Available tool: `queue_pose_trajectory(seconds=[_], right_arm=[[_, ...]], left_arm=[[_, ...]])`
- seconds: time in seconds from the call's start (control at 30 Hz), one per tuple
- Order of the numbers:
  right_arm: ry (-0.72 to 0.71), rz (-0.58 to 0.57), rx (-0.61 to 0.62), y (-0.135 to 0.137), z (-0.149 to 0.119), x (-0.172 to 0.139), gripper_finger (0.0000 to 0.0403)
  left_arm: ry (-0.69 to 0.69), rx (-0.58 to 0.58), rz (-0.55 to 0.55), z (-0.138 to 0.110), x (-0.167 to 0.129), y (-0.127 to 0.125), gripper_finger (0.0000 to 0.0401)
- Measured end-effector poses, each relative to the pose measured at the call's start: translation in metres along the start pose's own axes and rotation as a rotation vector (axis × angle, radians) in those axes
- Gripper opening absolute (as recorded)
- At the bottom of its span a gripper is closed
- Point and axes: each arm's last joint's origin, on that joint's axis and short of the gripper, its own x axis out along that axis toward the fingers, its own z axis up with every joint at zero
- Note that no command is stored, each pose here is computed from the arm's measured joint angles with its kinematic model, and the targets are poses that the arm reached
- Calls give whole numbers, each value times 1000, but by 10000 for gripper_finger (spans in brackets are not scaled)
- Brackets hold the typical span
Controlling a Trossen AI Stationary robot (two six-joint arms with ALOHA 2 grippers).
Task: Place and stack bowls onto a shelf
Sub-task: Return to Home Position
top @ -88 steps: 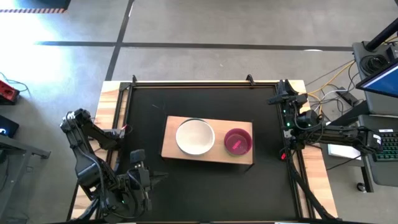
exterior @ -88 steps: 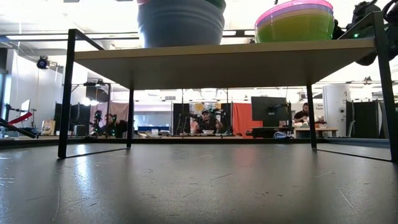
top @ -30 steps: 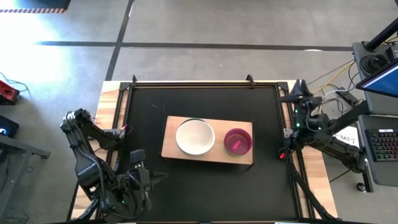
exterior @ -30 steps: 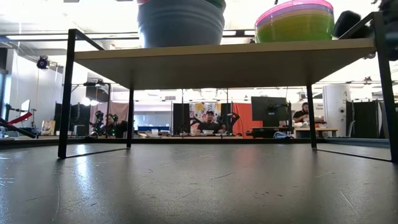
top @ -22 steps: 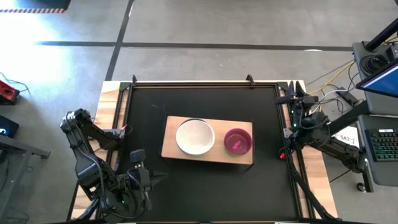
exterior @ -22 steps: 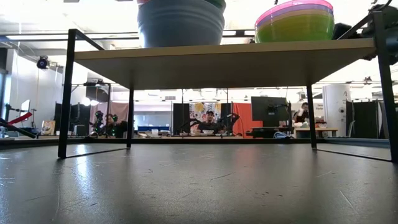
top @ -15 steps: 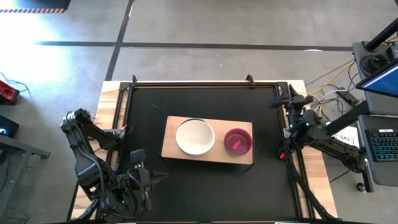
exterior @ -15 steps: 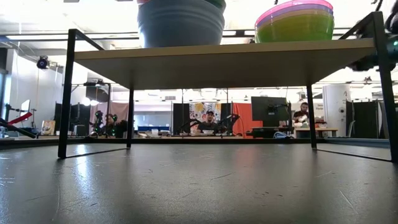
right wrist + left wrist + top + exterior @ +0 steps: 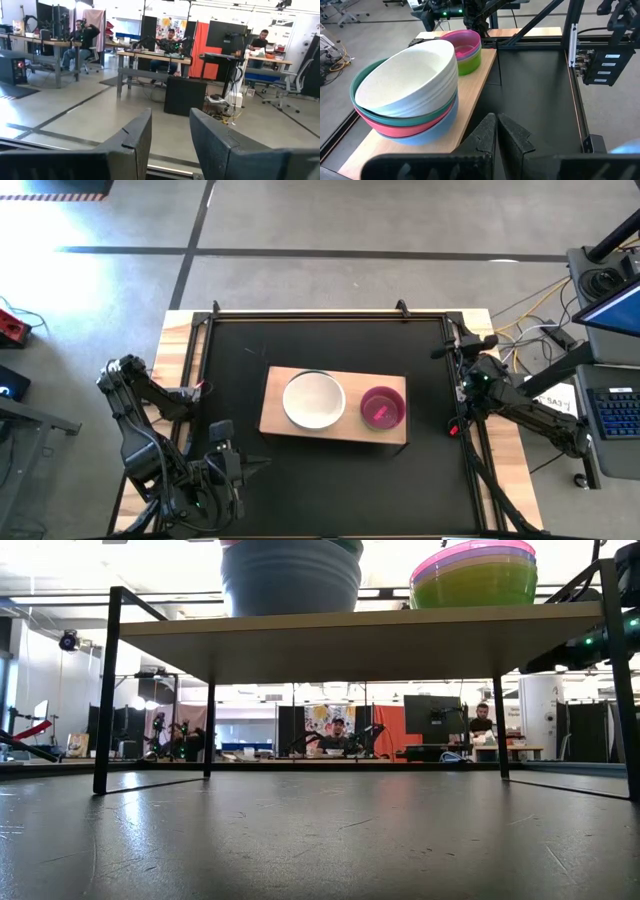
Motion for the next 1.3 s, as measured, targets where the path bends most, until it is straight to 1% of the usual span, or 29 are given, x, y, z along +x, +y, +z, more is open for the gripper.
queue_pose_trajectory(seconds=[0.17,0.43,0.5,0.63,0.8,0.9,1.0,1.1,1.2,1.3], right_arm=[[0,0,-1,0,0,0,123],[0,0,-1,0,0,0,123],[0,0,1,0,0,0,123],[0,0,1,0,0,0,123],[1,0,-1,0,0,0,123],[1,0,0,0,0,0,123],[1,0,-1,0,0,0,123],[2,0,-2,0,0,0,123],[2,0,-1,0,0,0,123],[2,0,-1,0,-1,0,123]], left_arm=[[-16,9,31,2,3,3,0],[7,-4,60,-2,15,6,0],[30,-3,43,-9,20,3,0],[93,54,27,-30,32,-1,0],[142,162,69,-59,50,5,0],[106,159,25,-69,51,18,0],[29,107,-75,-78,46,37,0],[-77,38,-123,-89,41,61,0],[-134,-21,-120,-105,41,88,0],[-149,-109,-69,-124,46,115,0]])
